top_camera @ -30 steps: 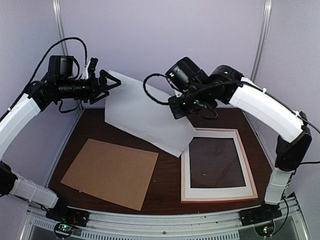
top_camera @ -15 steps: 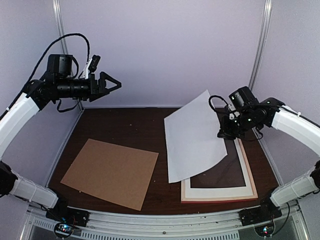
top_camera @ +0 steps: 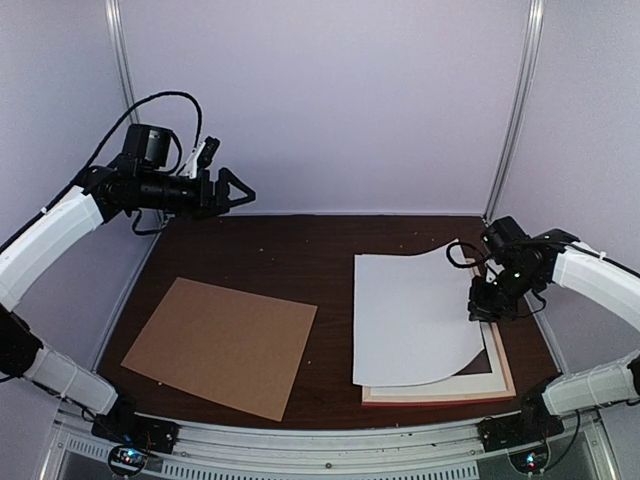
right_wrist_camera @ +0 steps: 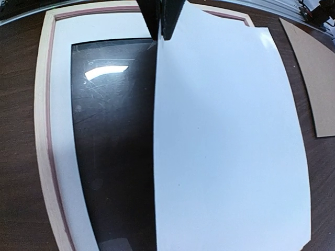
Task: Put the photo into the frame
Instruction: Place the photo on the mat board.
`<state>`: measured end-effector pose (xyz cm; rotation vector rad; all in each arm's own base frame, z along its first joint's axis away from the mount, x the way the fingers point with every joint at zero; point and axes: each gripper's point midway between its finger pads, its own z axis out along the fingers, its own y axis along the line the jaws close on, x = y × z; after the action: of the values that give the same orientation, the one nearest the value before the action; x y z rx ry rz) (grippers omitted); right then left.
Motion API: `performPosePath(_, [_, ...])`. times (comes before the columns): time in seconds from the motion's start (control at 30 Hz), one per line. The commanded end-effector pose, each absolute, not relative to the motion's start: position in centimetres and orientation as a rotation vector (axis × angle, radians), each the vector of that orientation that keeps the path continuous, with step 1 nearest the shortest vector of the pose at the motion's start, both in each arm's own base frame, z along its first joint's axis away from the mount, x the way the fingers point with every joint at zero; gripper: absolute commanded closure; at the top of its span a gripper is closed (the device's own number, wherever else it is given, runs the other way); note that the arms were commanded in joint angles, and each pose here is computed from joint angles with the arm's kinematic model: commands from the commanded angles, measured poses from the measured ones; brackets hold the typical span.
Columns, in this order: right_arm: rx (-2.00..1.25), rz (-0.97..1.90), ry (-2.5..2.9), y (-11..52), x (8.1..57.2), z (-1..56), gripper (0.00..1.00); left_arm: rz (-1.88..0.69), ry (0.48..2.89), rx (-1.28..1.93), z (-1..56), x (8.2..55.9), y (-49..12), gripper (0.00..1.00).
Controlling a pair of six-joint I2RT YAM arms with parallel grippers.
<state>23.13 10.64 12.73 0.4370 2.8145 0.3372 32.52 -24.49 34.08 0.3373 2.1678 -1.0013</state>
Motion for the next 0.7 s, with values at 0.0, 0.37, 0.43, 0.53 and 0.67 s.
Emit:
performPosePath(0.0, [0.421, 0.157, 2.87, 7.6, 21.7, 11.9, 1.0, -0.976, 2.21, 0.381, 31.9, 32.8, -25.3, 0.02])
performPosePath(0.37, [0.492, 0.104, 2.875, 6.4, 21.7, 9.9, 1.0, -0.939, 2.295, 0.428, 28.1, 33.1, -27.2, 0.03])
performPosePath(0.43, [0.513, 0.115, 2.859, 6.4, 21.9, 9.7, 1.0, -0.935, 2.302, 0.429, 27.8, 33.2, -27.4, 0.03])
performPosePath(0.53, [0.527, 0.122, 2.853, 6.4, 21.9, 9.5, 1.0, -0.936, 2.314, 0.43, 27.4, 33.2, -27.6, 0.03])
performPosePath(0.67, [0.527, 0.091, 2.842, 6.0, 22.0, 9.6, 1.0, -0.933, 2.328, 0.434, 26.9, 33.0, -27.9, 0.03])
